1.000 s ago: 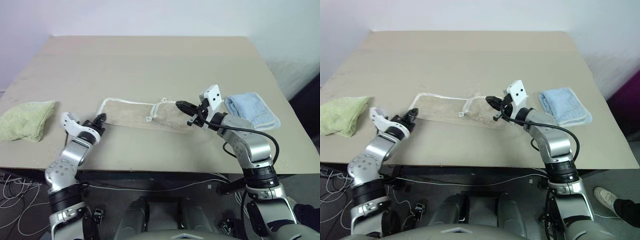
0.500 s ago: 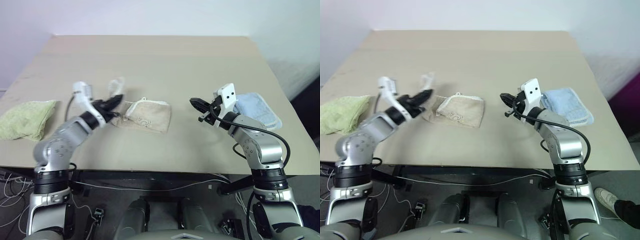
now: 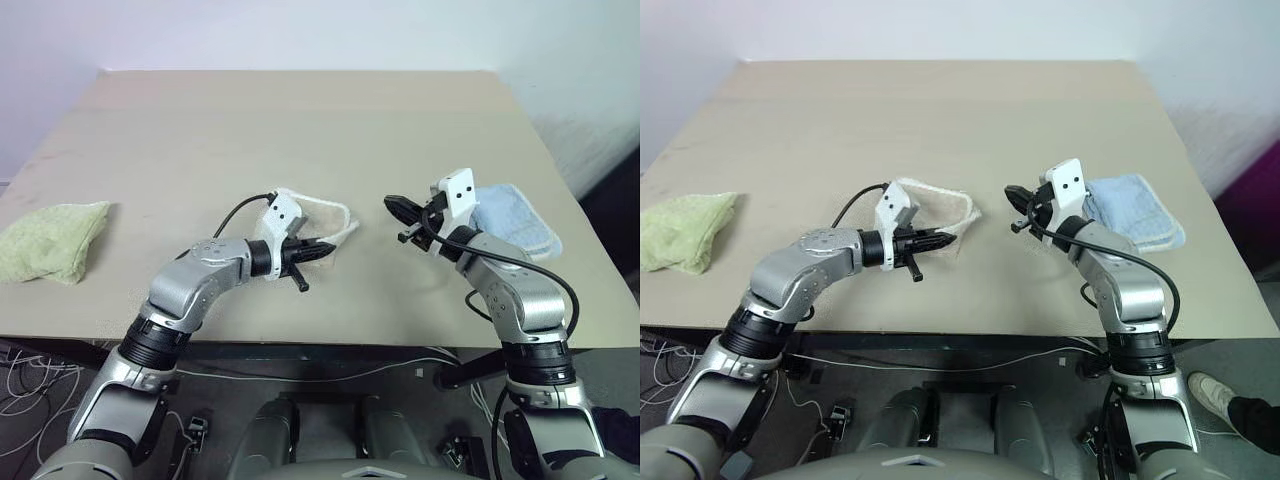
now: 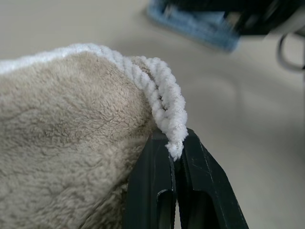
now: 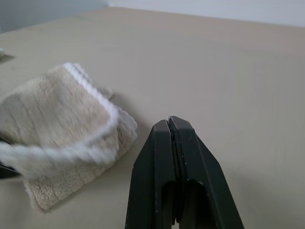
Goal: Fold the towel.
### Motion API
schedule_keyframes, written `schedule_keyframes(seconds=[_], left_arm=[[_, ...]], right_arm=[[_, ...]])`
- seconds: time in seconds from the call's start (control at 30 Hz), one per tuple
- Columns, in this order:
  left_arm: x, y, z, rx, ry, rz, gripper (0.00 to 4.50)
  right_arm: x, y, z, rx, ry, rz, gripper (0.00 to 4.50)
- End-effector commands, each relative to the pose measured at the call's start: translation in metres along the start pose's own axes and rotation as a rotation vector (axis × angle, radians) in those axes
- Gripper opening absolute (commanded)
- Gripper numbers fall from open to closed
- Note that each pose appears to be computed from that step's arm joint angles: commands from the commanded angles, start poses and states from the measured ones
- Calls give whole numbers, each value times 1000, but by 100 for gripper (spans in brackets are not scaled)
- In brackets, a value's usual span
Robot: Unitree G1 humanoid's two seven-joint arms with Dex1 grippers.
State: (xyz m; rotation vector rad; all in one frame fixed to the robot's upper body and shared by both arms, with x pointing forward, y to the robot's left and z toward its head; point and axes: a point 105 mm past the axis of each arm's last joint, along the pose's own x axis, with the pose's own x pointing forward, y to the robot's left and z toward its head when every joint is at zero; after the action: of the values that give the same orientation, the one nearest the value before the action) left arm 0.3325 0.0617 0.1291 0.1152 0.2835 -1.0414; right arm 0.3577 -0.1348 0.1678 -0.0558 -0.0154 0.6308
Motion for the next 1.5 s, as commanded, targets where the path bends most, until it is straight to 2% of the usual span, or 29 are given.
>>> schedule_keyframes(seconds=[0.03,0.17,0.37,0.47,0.67,0.77,0.9,1.1,1.17,1.3,1.5], left_arm=[[1,3,9,26,-32,19,2],[2,4,12,9,-56,26,99],[-4,2,19,-6,-100,24,307],[-19,2,25,-43,-148,19,405],[-51,19,22,-90,-186,114,405],[-65,35,23,-108,-226,179,346],[-68,51,30,-81,-252,223,213],[-50,67,32,-13,-217,217,7],[-43,65,26,16,-176,187,3],[-34,69,-9,89,-21,167,3],[-28,79,-46,100,84,190,3]], right_arm=[[-2,4,15,-18,-53,4,0],[0,8,16,-19,-53,17,0],[3,11,17,-20,-50,38,0],[4,14,19,-25,-53,51,0],[6,26,22,-17,-61,94,0],[12,36,23,-8,-67,130,0],[27,53,25,5,-75,188,0],[58,82,16,37,-56,278,0],[66,87,6,42,-28,284,0],[76,93,-27,83,77,296,0],[80,90,-69,82,199,268,0]])
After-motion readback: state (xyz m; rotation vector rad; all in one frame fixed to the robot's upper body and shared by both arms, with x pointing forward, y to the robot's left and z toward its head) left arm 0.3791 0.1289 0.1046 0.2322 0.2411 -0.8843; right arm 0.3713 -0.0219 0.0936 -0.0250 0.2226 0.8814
